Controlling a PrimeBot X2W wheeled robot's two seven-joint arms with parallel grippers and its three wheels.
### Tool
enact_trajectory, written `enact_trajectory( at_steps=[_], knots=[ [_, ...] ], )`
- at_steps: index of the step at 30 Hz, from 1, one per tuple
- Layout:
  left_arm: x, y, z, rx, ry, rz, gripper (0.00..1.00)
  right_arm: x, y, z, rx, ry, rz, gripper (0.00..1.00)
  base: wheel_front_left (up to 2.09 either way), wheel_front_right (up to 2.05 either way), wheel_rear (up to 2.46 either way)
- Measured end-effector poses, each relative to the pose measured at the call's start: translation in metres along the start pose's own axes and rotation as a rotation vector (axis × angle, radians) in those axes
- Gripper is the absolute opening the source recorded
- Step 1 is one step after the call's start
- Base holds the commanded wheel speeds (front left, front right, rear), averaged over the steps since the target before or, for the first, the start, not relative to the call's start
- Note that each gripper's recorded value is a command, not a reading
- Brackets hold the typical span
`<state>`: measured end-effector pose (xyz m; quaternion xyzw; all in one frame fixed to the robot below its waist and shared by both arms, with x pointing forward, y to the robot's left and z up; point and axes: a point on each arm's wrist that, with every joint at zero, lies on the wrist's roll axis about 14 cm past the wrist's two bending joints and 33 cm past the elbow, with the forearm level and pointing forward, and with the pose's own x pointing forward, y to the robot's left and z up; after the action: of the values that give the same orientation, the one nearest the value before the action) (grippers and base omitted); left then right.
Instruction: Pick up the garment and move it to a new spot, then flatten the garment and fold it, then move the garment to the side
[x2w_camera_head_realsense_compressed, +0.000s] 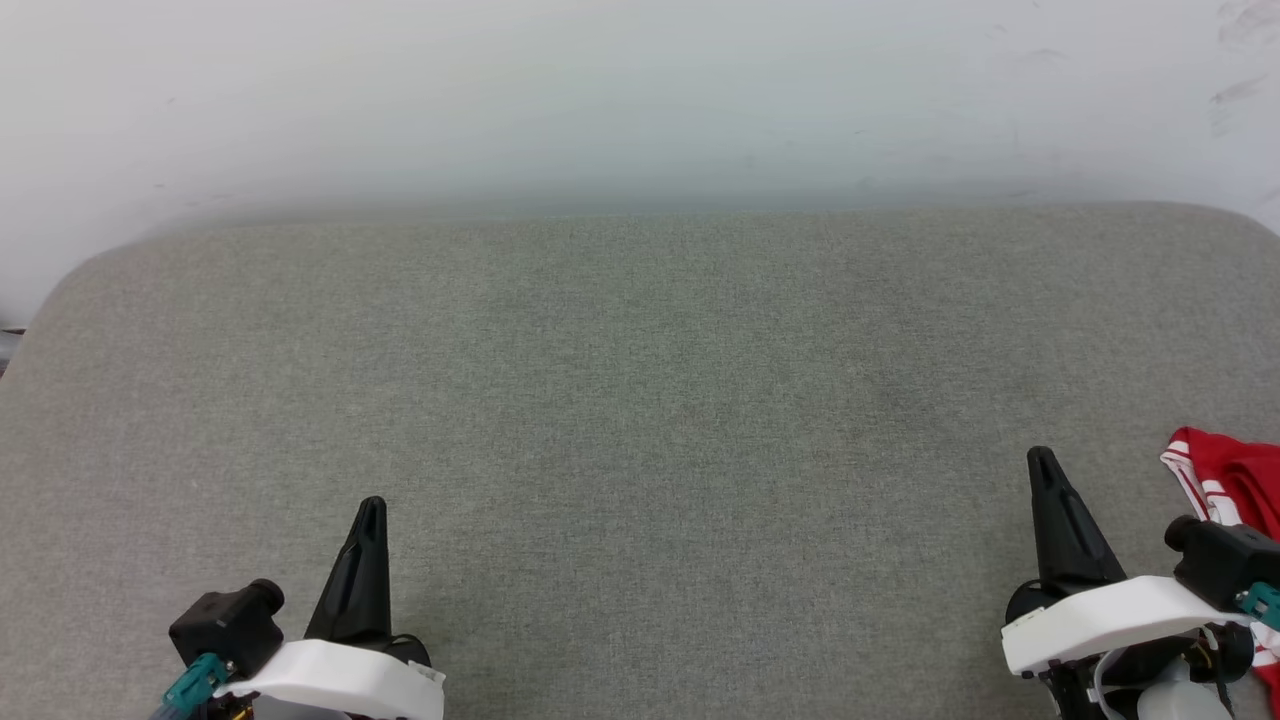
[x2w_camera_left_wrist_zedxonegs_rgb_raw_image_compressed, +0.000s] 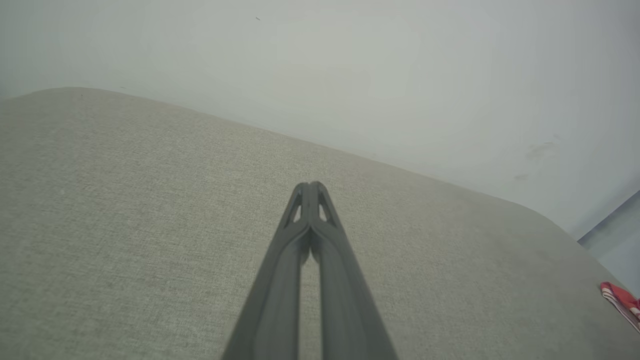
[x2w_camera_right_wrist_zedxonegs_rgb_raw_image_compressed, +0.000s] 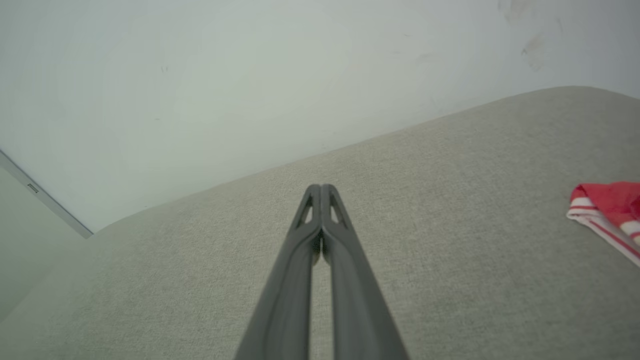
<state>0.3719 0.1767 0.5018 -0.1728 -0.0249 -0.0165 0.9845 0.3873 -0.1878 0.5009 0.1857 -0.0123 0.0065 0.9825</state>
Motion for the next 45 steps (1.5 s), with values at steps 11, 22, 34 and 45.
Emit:
enact_trajectory(
  at_steps=[11, 22, 34, 45],
  knots=[
    [0.003, 0.009, -0.001, -0.180, 0.018, 0.045, 0.00, 0.000, -0.006, -0.001, 0.179, 0.013, -0.034, 0.00, 0.00, 0.00, 0.00],
    [0.003, 0.015, -0.004, -0.342, 0.035, 0.078, 0.00, -0.001, -0.010, -0.003, 0.338, 0.024, -0.057, 0.00, 0.00, 0.00, 0.00],
    [0.006, 0.019, -0.004, -0.498, 0.041, 0.099, 0.00, -0.002, -0.013, -0.004, 0.490, 0.030, -0.073, 0.00, 0.00, 0.00, 0.00],
    [0.008, 0.021, -0.004, -0.628, 0.045, 0.108, 0.00, -0.002, -0.015, -0.004, 0.616, 0.032, -0.082, 0.00, 0.00, 0.00, 0.00]
  ],
)
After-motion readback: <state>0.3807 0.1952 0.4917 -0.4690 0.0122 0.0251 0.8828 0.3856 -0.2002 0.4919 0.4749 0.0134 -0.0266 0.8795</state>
